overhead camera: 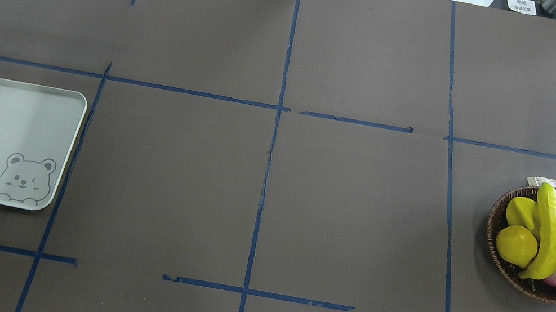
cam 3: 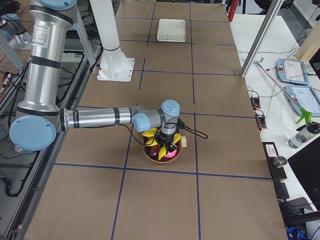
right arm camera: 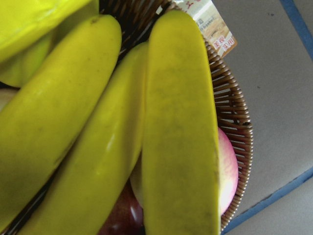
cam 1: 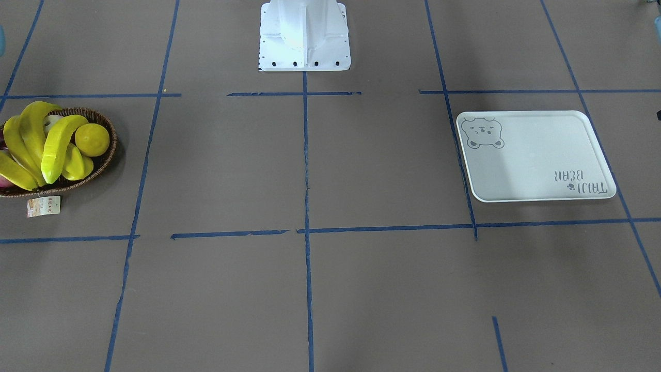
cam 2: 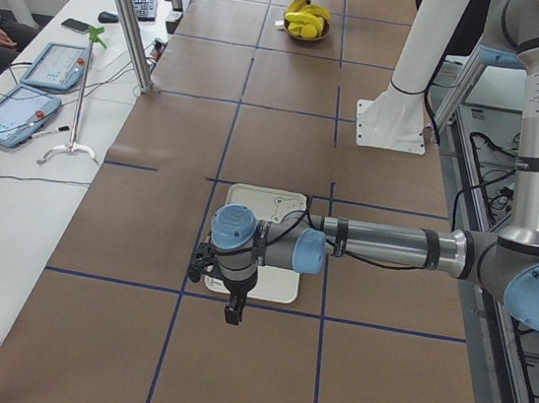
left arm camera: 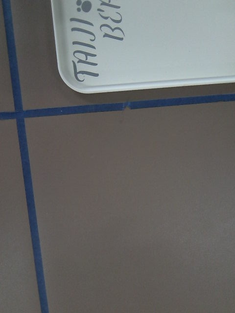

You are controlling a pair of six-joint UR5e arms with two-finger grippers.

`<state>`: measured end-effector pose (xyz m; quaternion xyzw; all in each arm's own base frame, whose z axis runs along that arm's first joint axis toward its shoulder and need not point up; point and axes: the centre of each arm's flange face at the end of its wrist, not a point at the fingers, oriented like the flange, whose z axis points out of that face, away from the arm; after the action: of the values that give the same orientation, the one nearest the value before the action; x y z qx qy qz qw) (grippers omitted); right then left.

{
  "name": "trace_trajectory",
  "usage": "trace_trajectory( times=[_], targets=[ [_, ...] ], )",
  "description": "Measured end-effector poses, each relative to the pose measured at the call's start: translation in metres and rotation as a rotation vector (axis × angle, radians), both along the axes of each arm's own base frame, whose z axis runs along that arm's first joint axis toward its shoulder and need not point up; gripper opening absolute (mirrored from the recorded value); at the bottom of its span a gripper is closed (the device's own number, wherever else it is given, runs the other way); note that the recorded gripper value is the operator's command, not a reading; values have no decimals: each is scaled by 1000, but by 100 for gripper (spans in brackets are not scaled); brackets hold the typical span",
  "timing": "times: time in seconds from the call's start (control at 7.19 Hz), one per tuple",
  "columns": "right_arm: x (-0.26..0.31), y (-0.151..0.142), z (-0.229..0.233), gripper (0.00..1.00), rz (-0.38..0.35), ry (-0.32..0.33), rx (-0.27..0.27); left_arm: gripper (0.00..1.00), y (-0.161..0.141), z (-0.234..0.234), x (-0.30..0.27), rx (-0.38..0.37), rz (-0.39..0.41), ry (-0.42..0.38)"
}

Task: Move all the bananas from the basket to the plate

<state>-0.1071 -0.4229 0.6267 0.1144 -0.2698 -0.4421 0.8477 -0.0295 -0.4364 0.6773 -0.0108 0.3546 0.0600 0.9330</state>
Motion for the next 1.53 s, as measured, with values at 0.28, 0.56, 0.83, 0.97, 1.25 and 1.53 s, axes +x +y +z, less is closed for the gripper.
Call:
trace_trajectory(
  times=[0.28, 0.56, 0.83, 0.97, 1.25, 1.53],
  targets=[
    [34, -6, -11, 3, 76, -16, -2, 100, -2, -2, 0, 7, 2, 0],
    [70, -7, -49, 3, 163, -44, -32, 100, -5, -12, 1, 28, 6, 1],
    [73, -12, -100, 3, 224, -98, -76, 100, -24, -36, 9, 79, 18, -2],
    [69, -16, -122, 3, 277, -144, -114, 100, -39, -53, 13, 119, 22, 2],
    [45, -16, -171, 4, 373, -203, -174, 100, -72, -91, 20, 217, 24, 20],
    [-13, -20, -227, 4, 440, -249, -251, 100, -85, -113, 23, 249, -6, 41]
  ],
)
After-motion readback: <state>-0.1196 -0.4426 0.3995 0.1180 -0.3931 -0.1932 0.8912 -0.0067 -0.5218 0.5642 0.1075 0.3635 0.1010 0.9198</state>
